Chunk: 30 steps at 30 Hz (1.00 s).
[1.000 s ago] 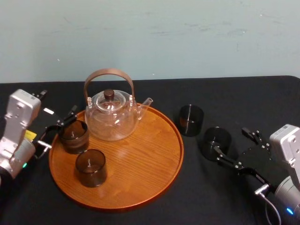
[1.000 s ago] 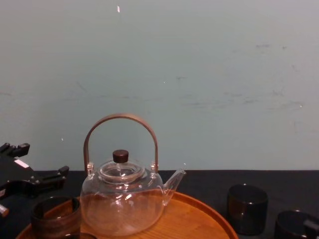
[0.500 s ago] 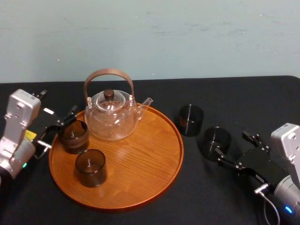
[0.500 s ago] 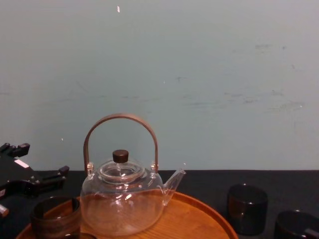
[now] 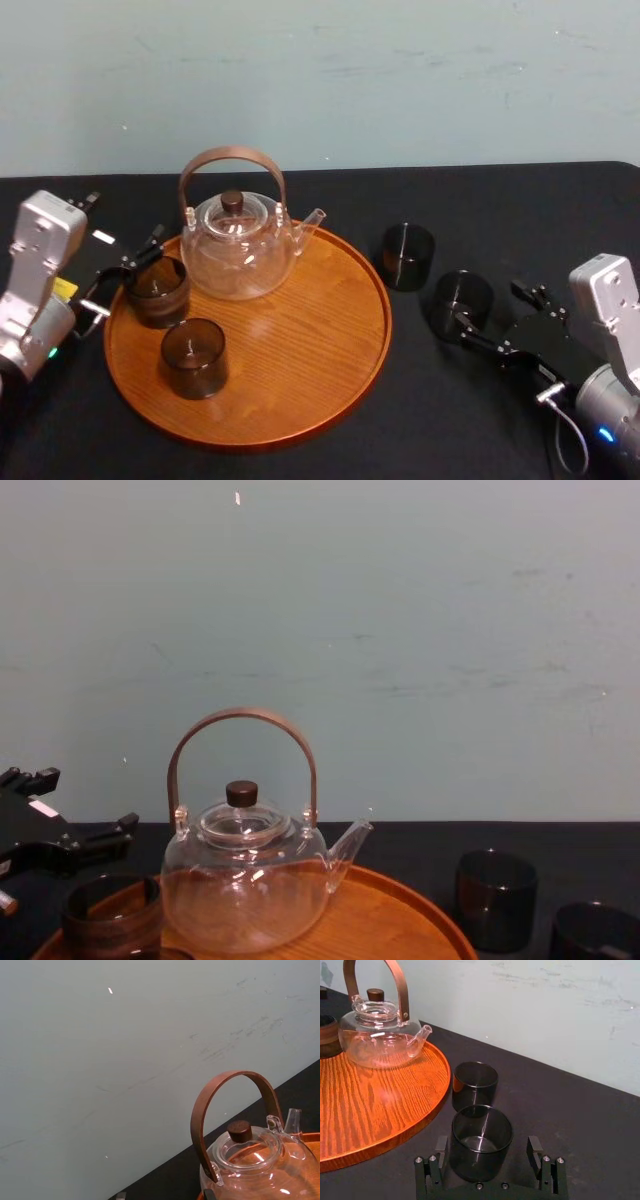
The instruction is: Pick up the glass from the table and place it on the tray.
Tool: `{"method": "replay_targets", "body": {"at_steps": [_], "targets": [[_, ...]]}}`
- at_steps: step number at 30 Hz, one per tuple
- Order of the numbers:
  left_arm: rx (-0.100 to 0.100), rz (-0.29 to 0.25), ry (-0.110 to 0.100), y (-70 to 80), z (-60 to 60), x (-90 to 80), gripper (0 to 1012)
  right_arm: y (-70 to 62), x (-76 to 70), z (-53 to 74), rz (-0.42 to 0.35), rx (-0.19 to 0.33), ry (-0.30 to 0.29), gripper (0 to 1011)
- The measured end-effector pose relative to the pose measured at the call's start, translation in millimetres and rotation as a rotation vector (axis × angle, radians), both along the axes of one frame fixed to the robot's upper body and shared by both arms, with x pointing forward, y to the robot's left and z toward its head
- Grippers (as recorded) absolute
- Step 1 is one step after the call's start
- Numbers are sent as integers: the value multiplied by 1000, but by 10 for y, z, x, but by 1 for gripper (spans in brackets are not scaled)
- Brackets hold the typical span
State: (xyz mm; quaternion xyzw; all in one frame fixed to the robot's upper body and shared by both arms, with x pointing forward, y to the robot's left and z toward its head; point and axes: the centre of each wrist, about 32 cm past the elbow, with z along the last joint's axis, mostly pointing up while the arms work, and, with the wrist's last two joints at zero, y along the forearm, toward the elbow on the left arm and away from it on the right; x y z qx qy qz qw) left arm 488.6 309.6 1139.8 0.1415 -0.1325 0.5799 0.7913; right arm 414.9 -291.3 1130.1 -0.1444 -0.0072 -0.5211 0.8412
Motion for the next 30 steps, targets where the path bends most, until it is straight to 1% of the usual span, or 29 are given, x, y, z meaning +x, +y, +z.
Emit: {"method": "replay_targets", "body": {"at_steps": [14,30], "targets": [[0,0,0,0,0,0,1001,27,136,-107,22,-1,28,1002],[0,0,0,0,0,0,1001,10,301,-215,34,14,54,1002]]}}
